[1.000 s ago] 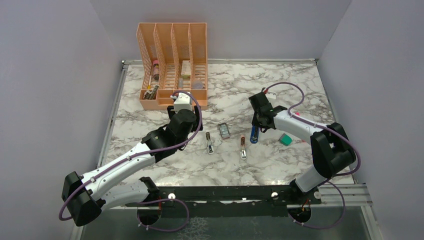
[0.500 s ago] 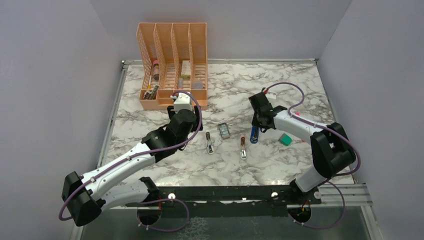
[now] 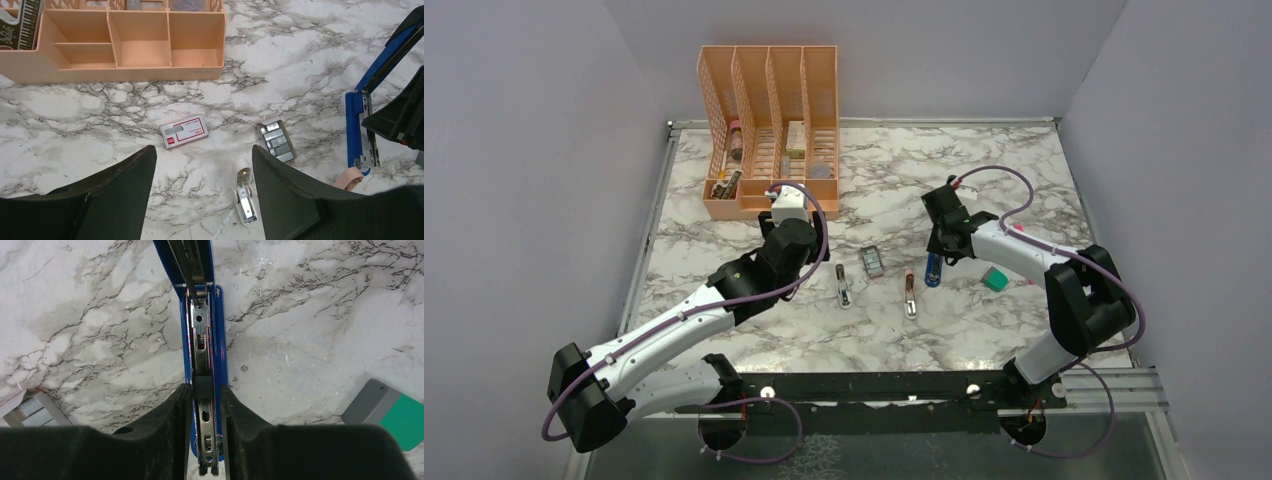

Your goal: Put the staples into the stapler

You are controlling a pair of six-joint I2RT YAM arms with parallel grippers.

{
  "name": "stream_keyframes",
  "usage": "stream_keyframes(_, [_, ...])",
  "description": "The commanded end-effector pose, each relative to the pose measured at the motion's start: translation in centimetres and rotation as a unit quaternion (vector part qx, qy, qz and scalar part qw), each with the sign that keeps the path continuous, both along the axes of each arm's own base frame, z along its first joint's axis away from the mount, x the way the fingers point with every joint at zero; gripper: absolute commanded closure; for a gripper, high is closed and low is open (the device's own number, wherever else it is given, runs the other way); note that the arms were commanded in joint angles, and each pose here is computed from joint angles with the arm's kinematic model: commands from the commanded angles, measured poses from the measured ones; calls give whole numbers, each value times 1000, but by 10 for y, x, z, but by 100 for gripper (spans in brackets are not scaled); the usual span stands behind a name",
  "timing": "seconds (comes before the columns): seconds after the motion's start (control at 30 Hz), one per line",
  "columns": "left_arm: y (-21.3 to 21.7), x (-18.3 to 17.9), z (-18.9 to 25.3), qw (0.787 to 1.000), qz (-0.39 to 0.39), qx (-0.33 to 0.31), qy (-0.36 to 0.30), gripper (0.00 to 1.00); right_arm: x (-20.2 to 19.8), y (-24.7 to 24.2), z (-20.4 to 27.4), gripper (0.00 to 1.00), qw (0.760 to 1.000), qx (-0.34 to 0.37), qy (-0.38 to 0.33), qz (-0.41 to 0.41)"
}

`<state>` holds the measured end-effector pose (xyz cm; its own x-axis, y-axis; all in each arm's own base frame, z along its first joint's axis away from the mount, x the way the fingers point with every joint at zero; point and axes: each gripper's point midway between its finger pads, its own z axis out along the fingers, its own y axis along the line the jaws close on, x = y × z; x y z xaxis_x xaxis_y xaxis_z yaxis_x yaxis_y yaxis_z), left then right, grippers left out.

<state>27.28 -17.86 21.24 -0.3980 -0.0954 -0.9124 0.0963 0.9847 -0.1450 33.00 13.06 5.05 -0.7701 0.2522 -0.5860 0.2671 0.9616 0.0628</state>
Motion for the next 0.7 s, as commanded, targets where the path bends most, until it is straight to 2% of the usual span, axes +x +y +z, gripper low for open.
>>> stream_keyframes(0.0, [-2, 1, 2, 1000, -4, -11, -1, 29, 2, -7, 13, 68, 1000, -9, -11, -14])
stream_keyframes(0.2, [-2, 1, 4, 1000, -4, -12, -3, 29, 7, -4, 28, 66, 999, 4, -36, -9])
stream_keyframes(0.33, [-3, 1, 5, 1000, -6, -14, -3, 29, 12, 3, 45, 67, 998, 15, -61, 23])
stream_keyframes(0.67, [-1, 1, 11, 1000, -4, -21, -9, 29, 20, 60, 80, 67, 968, 72, -100, 220])
